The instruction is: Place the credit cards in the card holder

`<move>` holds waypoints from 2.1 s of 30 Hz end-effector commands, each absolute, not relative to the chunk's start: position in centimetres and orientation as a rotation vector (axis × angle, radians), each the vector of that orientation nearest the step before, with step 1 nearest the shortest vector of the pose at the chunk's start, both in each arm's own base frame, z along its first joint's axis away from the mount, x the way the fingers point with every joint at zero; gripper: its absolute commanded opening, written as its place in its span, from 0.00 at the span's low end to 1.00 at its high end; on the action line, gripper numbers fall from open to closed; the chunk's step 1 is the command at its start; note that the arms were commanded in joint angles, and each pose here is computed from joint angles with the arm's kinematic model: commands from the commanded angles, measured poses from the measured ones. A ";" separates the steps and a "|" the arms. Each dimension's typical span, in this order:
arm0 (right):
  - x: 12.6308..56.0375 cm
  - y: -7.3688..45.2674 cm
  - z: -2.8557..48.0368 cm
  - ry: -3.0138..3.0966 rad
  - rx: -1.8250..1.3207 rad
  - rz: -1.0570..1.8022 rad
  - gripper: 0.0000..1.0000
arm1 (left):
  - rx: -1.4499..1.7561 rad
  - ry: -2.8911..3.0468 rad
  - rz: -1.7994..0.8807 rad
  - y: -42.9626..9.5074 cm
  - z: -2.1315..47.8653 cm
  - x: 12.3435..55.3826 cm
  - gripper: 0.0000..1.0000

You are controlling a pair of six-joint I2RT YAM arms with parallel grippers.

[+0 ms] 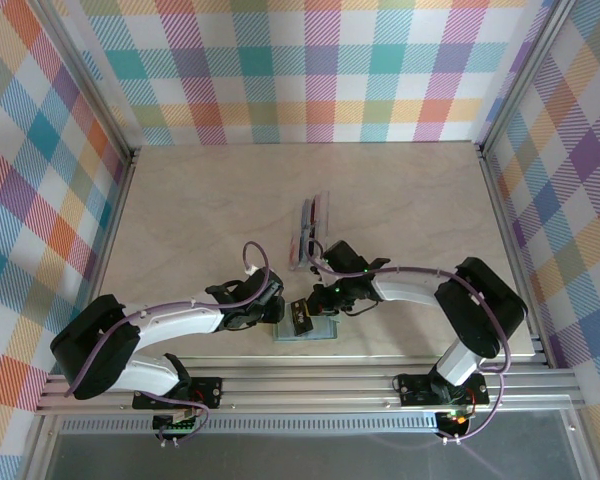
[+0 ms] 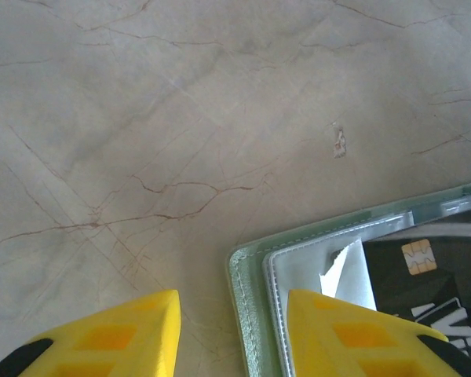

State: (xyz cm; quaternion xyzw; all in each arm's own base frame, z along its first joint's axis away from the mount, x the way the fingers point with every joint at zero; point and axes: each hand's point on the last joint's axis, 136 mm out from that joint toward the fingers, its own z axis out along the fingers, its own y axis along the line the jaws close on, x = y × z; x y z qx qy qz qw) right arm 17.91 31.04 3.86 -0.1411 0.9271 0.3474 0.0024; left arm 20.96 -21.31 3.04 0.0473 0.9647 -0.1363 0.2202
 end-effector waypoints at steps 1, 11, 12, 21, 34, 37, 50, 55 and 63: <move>18.0 30.4 2.7 2.943 -0.417 0.984 0.00 | 0.127 2.659 -0.412 -21.4 3.7 20.4 0.40; 18.0 30.2 2.0 2.939 -0.414 0.917 0.00 | 0.115 2.660 -0.488 -21.3 4.0 19.3 0.26; 18.0 30.2 2.0 2.938 -0.415 0.912 0.00 | 0.114 2.663 -0.496 -21.3 3.9 19.2 0.24; 17.8 30.6 2.3 2.927 -0.426 0.900 0.00 | 0.118 2.697 -0.534 -21.3 2.2 18.2 0.18; 17.2 32.9 3.4 2.890 -0.444 1.002 0.00 | 0.095 2.710 -0.562 -21.6 1.0 17.8 0.16; 17.2 33.6 3.7 2.877 -0.441 1.029 0.00 | 0.097 2.707 -0.568 -21.7 1.1 17.7 0.16; 18.0 33.8 3.0 2.869 -0.279 1.006 0.00 | 0.053 2.688 -0.569 -20.8 1.2 17.1 0.15; 18.0 34.1 3.0 2.858 -0.243 1.028 0.00 | 0.043 2.680 -0.575 -20.7 1.3 17.0 0.15; 17.0 34.8 3.4 2.856 -0.346 0.988 0.04 | 0.039 2.680 -0.555 -20.8 1.1 17.3 0.15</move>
